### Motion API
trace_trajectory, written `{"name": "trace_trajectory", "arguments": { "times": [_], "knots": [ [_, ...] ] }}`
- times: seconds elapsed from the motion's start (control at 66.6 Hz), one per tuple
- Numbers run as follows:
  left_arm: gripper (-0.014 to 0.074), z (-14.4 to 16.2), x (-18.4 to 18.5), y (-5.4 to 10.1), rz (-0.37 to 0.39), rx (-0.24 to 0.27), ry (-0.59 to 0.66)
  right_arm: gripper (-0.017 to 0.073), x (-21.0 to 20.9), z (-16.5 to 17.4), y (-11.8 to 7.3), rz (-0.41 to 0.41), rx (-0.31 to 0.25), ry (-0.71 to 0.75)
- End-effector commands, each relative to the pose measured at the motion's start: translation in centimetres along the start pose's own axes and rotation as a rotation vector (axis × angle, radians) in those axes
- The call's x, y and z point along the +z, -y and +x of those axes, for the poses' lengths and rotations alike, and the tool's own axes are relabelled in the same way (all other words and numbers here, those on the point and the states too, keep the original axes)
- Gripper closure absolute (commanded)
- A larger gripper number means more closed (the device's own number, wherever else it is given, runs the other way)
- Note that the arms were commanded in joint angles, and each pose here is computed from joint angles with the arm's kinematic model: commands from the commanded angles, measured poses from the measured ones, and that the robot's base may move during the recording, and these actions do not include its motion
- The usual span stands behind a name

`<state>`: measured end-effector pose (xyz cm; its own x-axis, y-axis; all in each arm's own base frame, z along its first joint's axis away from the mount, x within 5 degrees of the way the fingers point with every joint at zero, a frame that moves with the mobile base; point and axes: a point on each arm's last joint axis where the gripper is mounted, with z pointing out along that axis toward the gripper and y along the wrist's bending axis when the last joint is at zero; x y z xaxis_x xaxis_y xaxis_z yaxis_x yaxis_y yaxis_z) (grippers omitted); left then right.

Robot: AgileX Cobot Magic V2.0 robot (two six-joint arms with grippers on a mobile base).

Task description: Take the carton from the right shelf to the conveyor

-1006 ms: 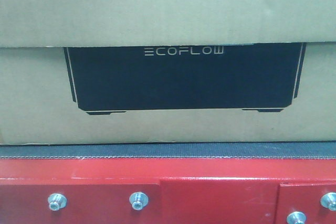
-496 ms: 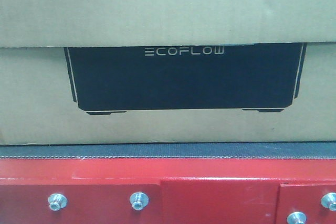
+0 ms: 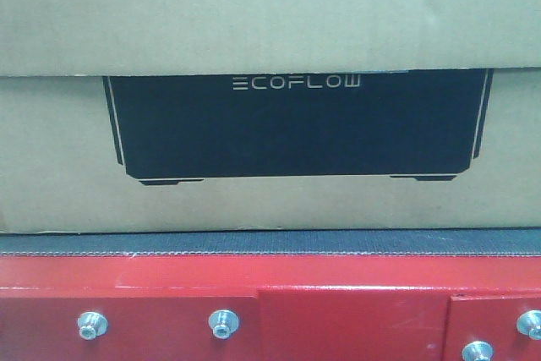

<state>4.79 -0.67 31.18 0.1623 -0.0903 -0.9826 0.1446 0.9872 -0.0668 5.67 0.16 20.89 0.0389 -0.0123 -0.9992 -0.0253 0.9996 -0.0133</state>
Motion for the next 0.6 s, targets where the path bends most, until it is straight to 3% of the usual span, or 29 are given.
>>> {"name": "trace_trajectory", "arguments": {
  "times": [0.0, 0.36, 0.586],
  "knots": [
    [0.0591, -0.2, -0.1, 0.0, 0.007, -0.001, 0.022, 0.0637, 0.0, -0.3, 0.1, 0.008, -0.007, 0.029],
    [0.0591, 0.1, 0.0, 0.0, 0.002, 0.017, 0.005, 0.0637, 0.0, -0.3, 0.1, 0.008, -0.007, 0.029],
    [0.0591, 3.6, 0.2, -0.8, -0.096, 0.054, -0.079, 0.0637, 0.0, -0.3, 0.1, 0.008, -0.007, 0.029]
  ]
}}
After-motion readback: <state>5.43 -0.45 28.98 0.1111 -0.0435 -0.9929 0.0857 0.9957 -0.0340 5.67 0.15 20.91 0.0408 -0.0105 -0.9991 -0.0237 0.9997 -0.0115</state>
